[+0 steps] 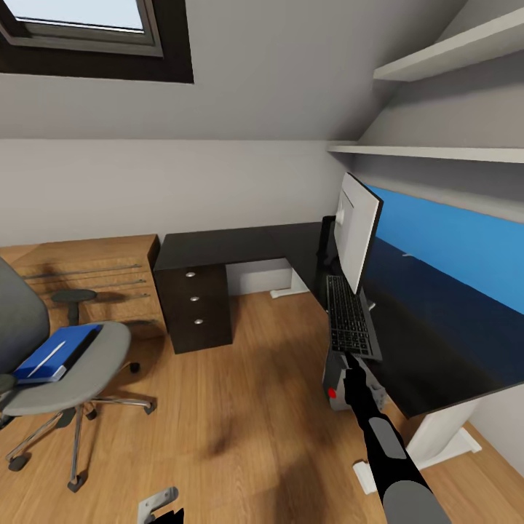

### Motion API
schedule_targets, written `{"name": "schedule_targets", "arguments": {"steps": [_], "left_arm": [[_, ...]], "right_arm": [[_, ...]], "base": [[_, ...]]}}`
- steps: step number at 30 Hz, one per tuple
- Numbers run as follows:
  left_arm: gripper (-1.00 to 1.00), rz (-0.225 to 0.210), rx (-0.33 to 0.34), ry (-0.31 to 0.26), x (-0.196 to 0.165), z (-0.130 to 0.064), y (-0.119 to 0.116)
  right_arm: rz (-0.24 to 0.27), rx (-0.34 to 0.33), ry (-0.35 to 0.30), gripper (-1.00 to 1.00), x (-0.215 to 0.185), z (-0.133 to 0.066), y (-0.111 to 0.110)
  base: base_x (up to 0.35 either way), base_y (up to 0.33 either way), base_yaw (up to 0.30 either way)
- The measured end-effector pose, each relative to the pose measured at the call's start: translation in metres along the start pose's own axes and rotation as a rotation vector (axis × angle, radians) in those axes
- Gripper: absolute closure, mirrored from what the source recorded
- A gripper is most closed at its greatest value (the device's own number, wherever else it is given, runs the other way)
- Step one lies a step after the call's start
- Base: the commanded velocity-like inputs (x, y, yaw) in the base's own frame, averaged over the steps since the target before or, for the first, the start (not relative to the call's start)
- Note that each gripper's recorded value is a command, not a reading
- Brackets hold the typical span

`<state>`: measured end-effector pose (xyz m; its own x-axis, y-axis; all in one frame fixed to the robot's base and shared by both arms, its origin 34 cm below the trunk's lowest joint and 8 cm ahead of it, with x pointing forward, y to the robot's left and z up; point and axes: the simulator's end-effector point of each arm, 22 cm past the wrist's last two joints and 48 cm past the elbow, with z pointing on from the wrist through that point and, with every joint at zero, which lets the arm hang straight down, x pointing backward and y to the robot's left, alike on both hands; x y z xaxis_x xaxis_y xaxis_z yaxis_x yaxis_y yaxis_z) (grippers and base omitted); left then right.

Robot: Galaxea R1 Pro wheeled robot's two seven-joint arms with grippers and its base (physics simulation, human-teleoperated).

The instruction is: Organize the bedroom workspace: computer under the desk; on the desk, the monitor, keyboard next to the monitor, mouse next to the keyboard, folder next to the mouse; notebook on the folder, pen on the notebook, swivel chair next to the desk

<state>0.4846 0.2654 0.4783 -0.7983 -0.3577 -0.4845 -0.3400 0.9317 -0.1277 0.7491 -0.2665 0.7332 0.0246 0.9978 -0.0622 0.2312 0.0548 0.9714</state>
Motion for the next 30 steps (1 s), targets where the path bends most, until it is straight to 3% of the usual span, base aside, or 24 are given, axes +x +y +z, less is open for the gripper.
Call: {"name": "schedule_targets", "arguments": {"steps": [30], "left_arm": [[-1.0,0.001,-0.002,-0.001,-0.0004,0.0001,0.0013]], "right_arm": [[0.002,0.0,0.001,-1.0,0.0,-0.0001,-0.0002]], "base": [[0.052,0.0,0.0]]}}
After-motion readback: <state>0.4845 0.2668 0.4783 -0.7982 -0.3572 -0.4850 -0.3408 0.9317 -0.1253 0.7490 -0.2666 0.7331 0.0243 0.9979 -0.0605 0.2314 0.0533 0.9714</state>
